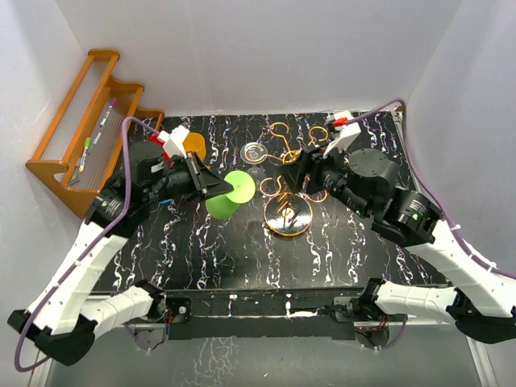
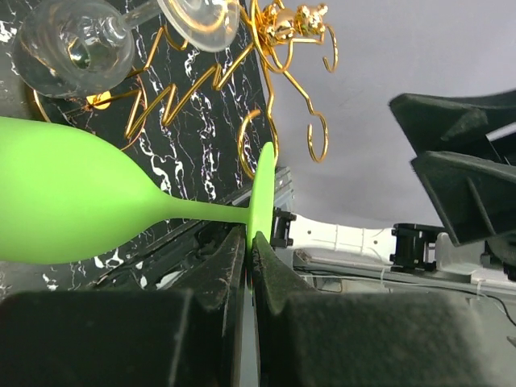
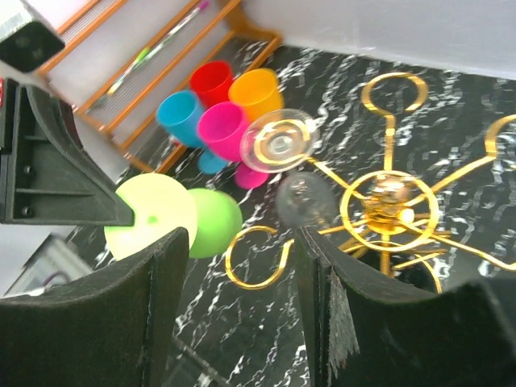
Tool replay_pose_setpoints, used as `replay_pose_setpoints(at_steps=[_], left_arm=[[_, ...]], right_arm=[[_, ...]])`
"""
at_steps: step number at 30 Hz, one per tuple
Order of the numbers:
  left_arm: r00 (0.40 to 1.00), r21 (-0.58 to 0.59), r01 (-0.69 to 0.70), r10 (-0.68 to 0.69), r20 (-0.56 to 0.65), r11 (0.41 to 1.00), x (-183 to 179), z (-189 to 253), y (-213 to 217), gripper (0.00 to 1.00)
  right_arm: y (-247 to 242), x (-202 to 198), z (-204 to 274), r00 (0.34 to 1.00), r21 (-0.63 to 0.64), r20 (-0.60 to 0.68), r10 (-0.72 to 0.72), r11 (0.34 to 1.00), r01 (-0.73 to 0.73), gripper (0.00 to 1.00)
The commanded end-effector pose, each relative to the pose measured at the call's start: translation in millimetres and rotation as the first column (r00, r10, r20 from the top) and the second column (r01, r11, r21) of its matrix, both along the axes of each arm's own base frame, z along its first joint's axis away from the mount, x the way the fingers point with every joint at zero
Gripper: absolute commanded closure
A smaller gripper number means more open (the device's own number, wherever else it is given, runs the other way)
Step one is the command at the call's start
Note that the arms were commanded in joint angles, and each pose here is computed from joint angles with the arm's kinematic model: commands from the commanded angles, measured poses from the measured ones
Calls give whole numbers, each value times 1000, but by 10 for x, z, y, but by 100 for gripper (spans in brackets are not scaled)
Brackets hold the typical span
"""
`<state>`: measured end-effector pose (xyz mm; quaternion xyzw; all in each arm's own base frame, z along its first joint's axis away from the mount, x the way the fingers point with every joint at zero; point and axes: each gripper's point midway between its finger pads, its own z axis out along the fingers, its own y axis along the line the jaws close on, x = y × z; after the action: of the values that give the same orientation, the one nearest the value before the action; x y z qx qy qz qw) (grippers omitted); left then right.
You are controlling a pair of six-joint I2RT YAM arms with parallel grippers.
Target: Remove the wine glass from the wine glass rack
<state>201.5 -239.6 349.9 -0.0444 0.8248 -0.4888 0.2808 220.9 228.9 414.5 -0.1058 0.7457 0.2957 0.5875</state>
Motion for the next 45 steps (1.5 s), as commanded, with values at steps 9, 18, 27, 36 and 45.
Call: replay_pose_setpoints(at_steps=[9, 18, 27, 36, 45], left_arm=[[975, 60, -47, 33, 220, 997, -591, 172, 571, 100], [955, -26, 70, -60, 291, 997, -871, 269, 517, 100], [947, -43, 106, -87, 308, 993, -896, 315, 472, 100], [942, -44, 103, -84, 325, 994, -952, 379, 515, 100], [936, -55, 90, -65, 346, 994, -981, 449, 554, 100]], right_arm=[[852, -911, 176, 749, 83, -45, 661, 749, -657, 43], [1109, -1353, 100, 456, 130, -61, 888, 460, -879, 44], [1303, -1298, 12, 399, 157, -105, 911, 412, -898, 51], [1330, -1232, -55, 422, 143, -127, 898, 438, -888, 54], [1192, -1294, -111, 441, 135, -162, 883, 463, -876, 54]])
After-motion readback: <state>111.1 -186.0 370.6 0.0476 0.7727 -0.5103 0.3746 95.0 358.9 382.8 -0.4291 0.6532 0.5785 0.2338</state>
